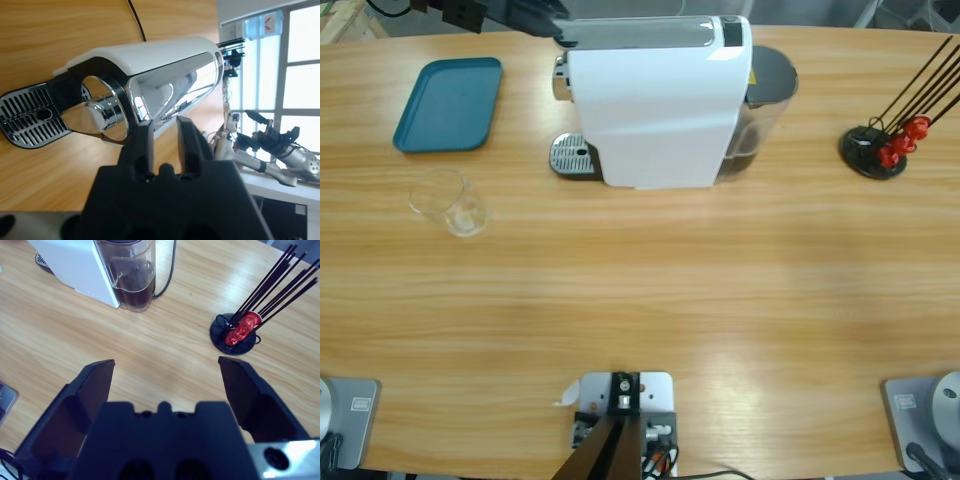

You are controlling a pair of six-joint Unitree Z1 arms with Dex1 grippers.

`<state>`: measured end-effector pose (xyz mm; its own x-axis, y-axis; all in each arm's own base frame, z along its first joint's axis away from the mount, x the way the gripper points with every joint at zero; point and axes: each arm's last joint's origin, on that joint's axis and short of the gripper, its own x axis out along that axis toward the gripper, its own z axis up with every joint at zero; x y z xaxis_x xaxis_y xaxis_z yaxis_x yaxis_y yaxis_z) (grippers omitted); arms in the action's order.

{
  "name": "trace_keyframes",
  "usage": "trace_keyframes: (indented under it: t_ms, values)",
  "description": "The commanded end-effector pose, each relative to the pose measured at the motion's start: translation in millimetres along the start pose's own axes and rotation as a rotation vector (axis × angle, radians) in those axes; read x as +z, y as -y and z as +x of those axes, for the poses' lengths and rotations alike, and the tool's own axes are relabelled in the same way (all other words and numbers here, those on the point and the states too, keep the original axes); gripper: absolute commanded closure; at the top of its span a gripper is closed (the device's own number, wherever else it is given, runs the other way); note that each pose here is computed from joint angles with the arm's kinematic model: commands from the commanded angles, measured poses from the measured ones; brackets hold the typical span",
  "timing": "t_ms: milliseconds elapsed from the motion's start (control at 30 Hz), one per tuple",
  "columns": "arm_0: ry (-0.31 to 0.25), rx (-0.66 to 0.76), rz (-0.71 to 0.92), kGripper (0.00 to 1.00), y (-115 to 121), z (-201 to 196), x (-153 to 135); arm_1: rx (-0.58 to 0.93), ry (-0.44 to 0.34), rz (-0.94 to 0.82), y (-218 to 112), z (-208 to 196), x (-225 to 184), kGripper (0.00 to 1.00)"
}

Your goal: Pour coffee

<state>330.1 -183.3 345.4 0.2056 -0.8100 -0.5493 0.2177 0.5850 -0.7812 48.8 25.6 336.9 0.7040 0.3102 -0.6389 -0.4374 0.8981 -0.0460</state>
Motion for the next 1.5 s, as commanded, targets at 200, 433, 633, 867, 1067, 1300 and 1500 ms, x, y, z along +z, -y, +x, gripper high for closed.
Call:
trace_keyframes:
  t_ms: [200,433,633,867,1067,1300,1500]
  values:
    - [0.084,0.032,0.07,0.179,15,-22,2,-0.016,-0.028,0.001,-1,7,2,0.05]
    - [0.066,0.106,0.025,0.448,6,-17,3,-0.016,-0.031,0.0,-1,7,3,0.052]
    - [0.046,0.121,0.003,0.474,-3,-5,8,-0.016,-0.034,-0.001,-1,8,4,0.055]
    - [0.028,0.145,-0.017,0.474,-12,1,8,-0.016,-0.038,-0.001,-1,9,4,0.055]
    - [0.021,0.147,-0.022,0.474,-14,5,9,-0.016,-0.038,-0.002,-1,9,4,0.055]
    - [0.006,0.152,-0.028,0.474,-18,12,9,-0.016,-0.038,-0.002,-1,9,4,0.055]
    - [0.0,0.14,-0.031,0.577,-18,15,10,-0.017,-0.044,-0.002,-2,10,5,0.055]
